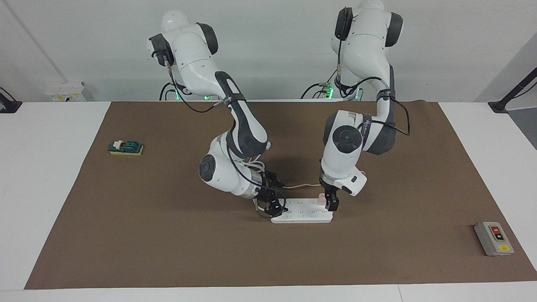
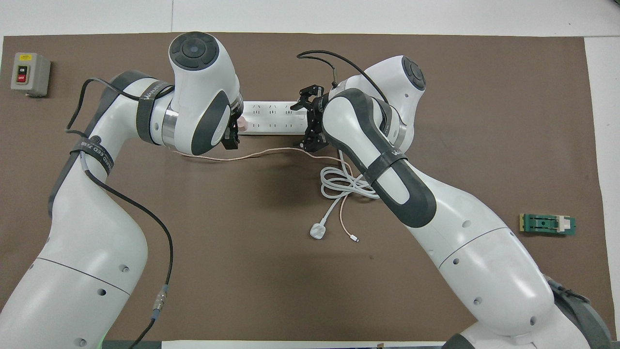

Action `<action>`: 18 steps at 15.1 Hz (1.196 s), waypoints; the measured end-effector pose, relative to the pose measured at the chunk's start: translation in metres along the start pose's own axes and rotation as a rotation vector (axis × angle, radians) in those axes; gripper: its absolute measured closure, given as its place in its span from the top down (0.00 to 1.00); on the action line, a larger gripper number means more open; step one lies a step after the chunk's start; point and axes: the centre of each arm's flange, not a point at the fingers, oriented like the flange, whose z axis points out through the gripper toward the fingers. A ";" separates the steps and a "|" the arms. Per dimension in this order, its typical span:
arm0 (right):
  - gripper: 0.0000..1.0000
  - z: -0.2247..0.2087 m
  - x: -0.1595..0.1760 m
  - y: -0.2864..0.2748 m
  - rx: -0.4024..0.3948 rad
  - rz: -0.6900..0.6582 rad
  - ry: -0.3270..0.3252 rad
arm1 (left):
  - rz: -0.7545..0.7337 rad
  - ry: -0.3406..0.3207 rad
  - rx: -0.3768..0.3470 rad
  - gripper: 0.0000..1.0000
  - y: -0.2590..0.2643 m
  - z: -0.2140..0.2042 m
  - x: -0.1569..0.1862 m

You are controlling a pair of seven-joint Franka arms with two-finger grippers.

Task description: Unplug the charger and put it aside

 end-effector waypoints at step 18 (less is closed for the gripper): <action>1.00 0.008 0.010 -0.011 0.004 -0.056 0.001 | 0.017 -0.009 -0.040 0.76 -0.007 0.011 -0.005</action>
